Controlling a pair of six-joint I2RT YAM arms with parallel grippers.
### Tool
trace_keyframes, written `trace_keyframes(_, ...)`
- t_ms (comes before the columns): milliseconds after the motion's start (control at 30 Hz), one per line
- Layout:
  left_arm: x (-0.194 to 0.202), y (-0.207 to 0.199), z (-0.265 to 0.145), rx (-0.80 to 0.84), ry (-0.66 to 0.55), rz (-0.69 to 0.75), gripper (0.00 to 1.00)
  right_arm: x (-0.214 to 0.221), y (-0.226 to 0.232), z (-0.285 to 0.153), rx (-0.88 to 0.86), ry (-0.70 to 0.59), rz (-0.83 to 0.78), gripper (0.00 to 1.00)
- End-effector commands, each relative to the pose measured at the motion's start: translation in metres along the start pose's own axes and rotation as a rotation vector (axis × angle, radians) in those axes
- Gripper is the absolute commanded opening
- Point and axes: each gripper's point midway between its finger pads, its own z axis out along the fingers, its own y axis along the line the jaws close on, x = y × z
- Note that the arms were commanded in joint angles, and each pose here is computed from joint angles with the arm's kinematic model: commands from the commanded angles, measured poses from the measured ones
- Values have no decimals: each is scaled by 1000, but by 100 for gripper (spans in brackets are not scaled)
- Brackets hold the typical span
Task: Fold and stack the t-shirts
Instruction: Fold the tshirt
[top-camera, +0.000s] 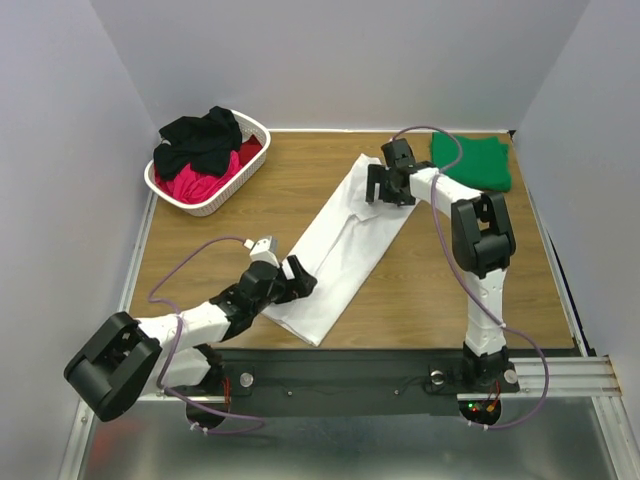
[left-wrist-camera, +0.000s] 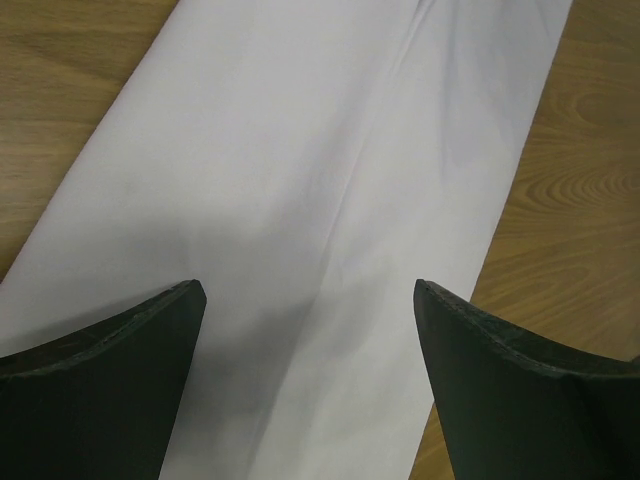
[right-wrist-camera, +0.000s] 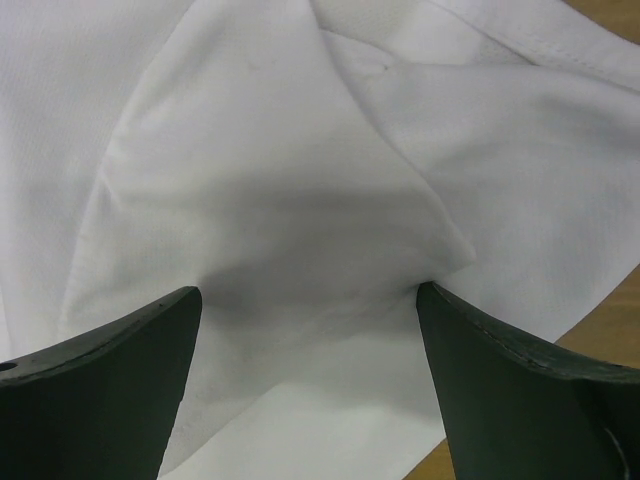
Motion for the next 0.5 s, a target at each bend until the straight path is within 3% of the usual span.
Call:
trace_keyframes(0, 33, -1, -8, 26, 111, -40, 98, 14, -9, 31, 5, 58, 14, 95)
trace_keyframes(267, 54, -34, -12, 107, 174, -81, 98, -25, -3, 46, -52, -1, 13, 95)
trace_keyframes(467, 73, -66, -8, 164, 231, -77, 98, -28, 7, 64, -123, 18, 19, 95)
